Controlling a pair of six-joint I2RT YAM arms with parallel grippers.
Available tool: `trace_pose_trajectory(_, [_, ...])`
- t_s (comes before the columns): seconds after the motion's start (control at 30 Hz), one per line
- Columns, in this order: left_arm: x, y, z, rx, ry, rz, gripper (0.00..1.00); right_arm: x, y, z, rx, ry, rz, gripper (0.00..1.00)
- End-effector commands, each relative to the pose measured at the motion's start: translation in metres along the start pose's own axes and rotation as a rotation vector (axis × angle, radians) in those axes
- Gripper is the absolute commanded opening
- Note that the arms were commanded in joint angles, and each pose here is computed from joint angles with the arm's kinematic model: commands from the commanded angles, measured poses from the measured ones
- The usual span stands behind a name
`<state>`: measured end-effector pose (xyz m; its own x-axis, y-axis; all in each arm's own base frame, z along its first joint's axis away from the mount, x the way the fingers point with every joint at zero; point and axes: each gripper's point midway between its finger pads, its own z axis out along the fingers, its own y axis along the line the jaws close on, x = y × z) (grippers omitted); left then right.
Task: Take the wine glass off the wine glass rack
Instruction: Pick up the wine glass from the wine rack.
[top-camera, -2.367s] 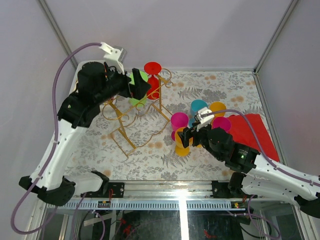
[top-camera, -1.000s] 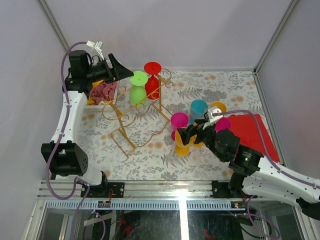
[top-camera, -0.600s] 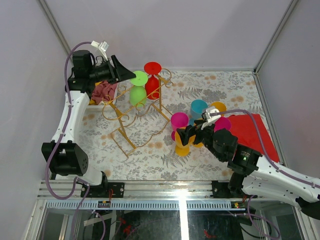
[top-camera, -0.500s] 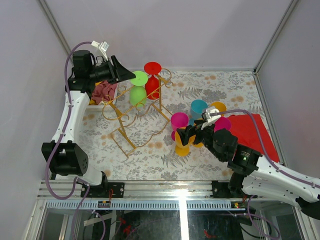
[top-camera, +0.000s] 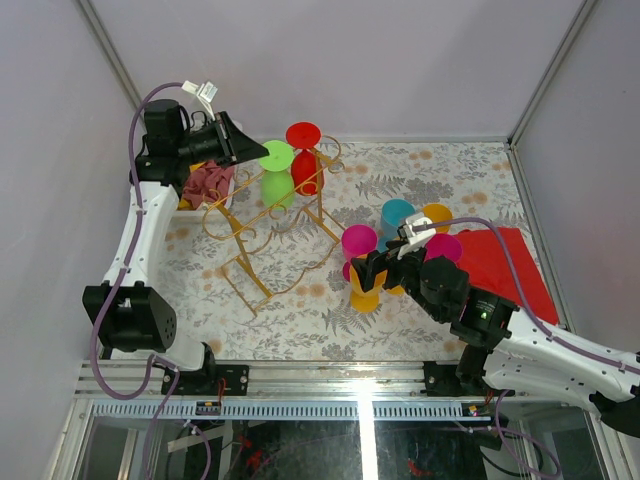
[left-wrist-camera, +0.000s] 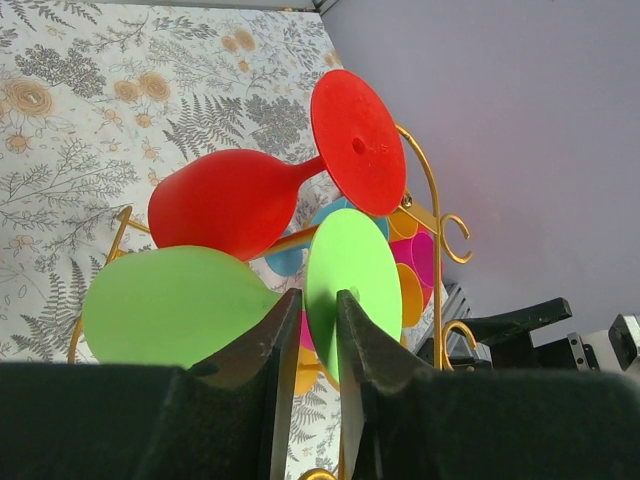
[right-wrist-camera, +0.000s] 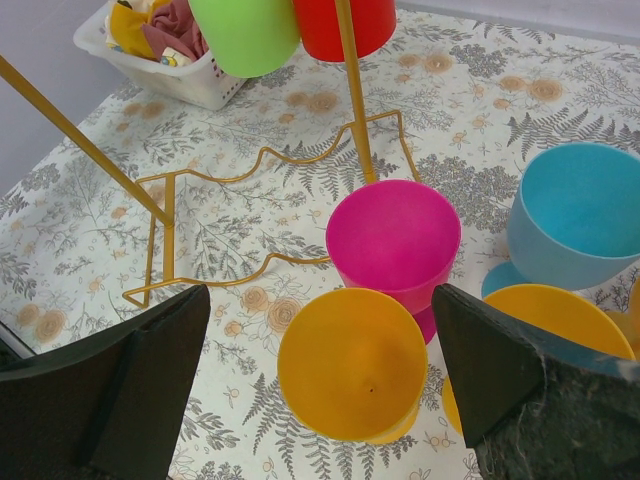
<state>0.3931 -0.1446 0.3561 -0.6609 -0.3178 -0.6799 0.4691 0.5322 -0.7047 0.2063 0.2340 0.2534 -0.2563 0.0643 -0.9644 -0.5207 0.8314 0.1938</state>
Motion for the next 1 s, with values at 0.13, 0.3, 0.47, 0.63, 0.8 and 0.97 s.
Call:
trace_pose_trajectory(0.13, [-0.003,-0.021,-0.008,0.039,-0.022,0.018,0.16,-0.031,0.000,-0.001,0.020,-0.082,0.029,0.99])
trace_pose_trajectory(0.3, [-0.010,-0.034,-0.013,0.057,-0.051,0.031,0.08,-0.031,-0.001,-0.001,0.023,-0.083,0.029,0.99])
trace_pose_trajectory(0.47, [-0.012,-0.040,-0.013,0.081,-0.055,0.023,0.05,-0.031,-0.002,-0.002,0.023,-0.084,0.030,0.99])
trace_pose_trajectory(0.63, [-0.013,-0.042,-0.012,0.105,-0.073,-0.008,0.01,-0.032,-0.003,-0.004,0.027,-0.089,0.032,0.99])
trace_pose_trajectory(0.8, [-0.015,-0.046,-0.011,0.135,-0.093,-0.051,0.00,-0.032,-0.004,-0.005,0.029,-0.089,0.030,0.99])
trace_pose_trajectory(0.97, [-0.021,-0.048,-0.011,0.133,-0.119,-0.081,0.00,-0.033,-0.005,-0.009,0.025,-0.097,0.041,0.99])
